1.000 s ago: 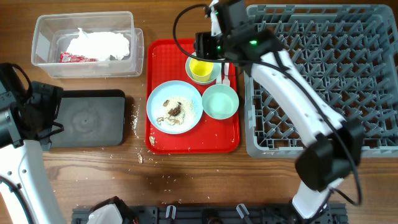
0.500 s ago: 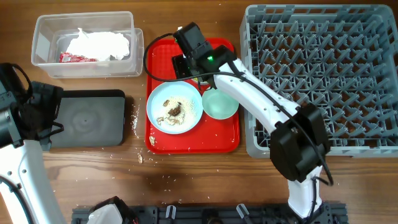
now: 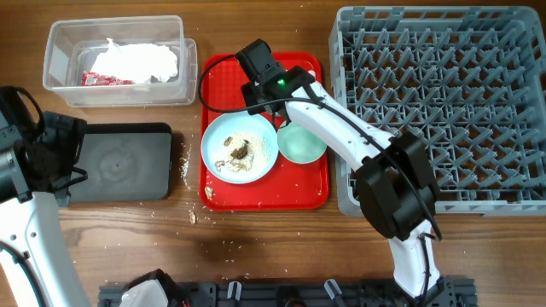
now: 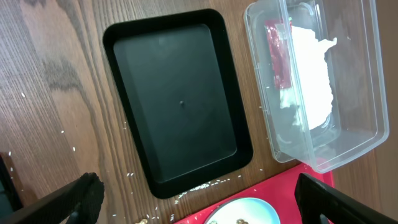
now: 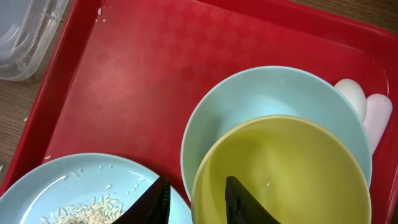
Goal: Sort waste into correct bins and load items into the dishwasher rack
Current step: 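Lift the yellow cup and move it over the grey dish rack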
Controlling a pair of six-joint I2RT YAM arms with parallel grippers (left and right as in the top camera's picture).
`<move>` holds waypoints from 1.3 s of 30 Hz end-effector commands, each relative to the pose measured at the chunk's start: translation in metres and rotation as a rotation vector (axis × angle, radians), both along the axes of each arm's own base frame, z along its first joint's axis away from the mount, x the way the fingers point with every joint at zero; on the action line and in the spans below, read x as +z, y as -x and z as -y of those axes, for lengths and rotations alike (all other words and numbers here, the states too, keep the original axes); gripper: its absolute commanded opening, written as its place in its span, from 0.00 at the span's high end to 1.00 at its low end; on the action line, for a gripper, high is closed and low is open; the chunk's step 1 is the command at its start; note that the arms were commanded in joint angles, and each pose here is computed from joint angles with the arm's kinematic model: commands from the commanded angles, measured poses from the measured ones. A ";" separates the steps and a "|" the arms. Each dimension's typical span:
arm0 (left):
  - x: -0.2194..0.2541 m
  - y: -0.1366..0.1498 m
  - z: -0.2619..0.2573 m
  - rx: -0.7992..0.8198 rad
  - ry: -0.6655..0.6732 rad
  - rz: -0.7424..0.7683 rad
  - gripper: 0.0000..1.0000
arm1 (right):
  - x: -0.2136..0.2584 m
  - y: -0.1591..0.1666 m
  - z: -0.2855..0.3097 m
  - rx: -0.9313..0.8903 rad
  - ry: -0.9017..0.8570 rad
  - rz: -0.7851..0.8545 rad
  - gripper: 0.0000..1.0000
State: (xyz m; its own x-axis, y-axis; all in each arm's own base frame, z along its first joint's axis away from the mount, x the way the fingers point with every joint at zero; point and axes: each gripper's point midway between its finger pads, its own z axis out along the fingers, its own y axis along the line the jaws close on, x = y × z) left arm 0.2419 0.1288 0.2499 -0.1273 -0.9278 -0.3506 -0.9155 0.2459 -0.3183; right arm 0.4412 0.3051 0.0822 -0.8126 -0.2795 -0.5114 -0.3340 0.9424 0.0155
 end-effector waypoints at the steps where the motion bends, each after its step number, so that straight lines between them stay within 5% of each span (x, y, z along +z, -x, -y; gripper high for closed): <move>1: 0.000 0.001 -0.003 0.006 -0.011 -0.004 0.00 | -0.003 -0.004 0.001 -0.023 0.010 0.004 0.69; 8: 0.000 0.001 -0.003 0.006 -0.011 -0.004 0.00 | -0.011 -0.003 0.001 -0.021 0.016 -0.009 0.70; 14: 0.000 0.001 -0.003 0.006 -0.011 -0.003 0.00 | 0.001 -0.004 0.000 -0.020 -0.002 0.009 0.96; 23: 0.000 0.001 -0.003 0.006 -0.011 -0.003 0.00 | 0.129 0.002 0.018 -0.040 -0.138 0.188 0.96; 29: 0.000 0.001 -0.003 0.006 -0.010 -0.004 0.00 | 0.246 0.020 0.138 -0.211 -0.237 0.317 0.96; 33: 0.000 0.001 -0.003 0.006 -0.011 -0.004 0.00 | 0.220 0.044 0.247 -0.310 -0.436 0.025 0.96; 39: 0.000 0.001 -0.003 0.006 -0.010 -0.004 0.00 | 0.209 0.057 0.320 -0.195 -0.729 -0.039 0.96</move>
State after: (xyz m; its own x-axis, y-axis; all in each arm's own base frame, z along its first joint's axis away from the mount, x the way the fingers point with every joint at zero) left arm 0.2419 0.1288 0.2499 -0.1273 -0.9278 -0.3506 -0.9155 0.2459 -0.3183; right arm 0.3847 -0.0259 0.2818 -0.8312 0.3332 -0.4451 0.0549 0.8458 0.5307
